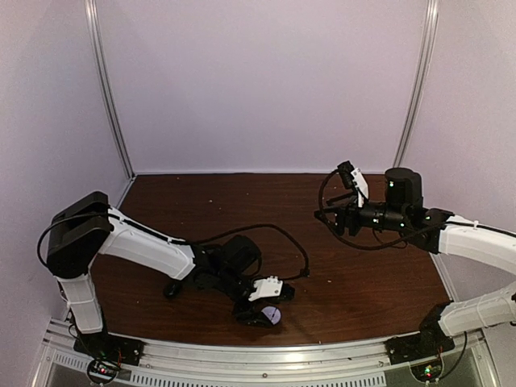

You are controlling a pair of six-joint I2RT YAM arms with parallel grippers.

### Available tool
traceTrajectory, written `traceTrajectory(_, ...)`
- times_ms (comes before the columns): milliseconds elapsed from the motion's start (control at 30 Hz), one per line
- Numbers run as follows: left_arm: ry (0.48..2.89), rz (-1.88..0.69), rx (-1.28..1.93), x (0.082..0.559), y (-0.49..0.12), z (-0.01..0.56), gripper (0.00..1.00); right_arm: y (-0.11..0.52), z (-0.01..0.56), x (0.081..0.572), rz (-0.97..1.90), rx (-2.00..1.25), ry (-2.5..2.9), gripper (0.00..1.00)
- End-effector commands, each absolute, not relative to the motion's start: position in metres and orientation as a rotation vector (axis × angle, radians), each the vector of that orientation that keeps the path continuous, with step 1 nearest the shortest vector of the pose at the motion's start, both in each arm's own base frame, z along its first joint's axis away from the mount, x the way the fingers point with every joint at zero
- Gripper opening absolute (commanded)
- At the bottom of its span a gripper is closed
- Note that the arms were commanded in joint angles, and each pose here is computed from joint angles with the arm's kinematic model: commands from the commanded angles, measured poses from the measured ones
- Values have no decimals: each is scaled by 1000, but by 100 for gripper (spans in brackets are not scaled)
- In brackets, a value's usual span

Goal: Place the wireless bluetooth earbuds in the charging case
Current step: Pick up the charging case with earbuds from the corner of the board, then place the charging case with the earbuds at the center of the board.

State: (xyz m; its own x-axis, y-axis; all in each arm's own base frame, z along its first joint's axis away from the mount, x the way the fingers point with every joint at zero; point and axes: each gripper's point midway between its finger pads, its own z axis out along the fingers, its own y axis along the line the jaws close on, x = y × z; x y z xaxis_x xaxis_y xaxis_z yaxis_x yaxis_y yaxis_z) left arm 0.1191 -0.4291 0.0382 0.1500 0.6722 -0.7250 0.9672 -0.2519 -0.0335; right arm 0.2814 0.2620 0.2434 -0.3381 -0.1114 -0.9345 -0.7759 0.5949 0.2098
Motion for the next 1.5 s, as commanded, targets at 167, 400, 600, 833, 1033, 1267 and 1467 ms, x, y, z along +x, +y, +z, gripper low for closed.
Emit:
traceTrajectory(167,1518,-794,2077,117,-430,17,69,258,245,279,824,-726,1793,67)
traceTrajectory(400,1484,-754,2069,121,-431,21,62,257,244,279,821,-723,1795,67)
traceTrajectory(600,1437,-741,1991,130,-439,44,47,257,244,280,819,-722,1796,67)
traceTrajectory(833,1485,-795,1772,169,-444,95,41,254,246,282,810,-711,1790,67)
traceTrajectory(1033,1827,-544,1252,311,-391,113,37,250,250,284,795,-689,1779,67)
traceTrajectory(1267,2173,-444,575,425,-277,99,35,248,251,284,791,-684,1778,67)
traceTrajectory(1467,2304,-364,390,461,-227,64,36,249,252,285,789,-686,1774,67)
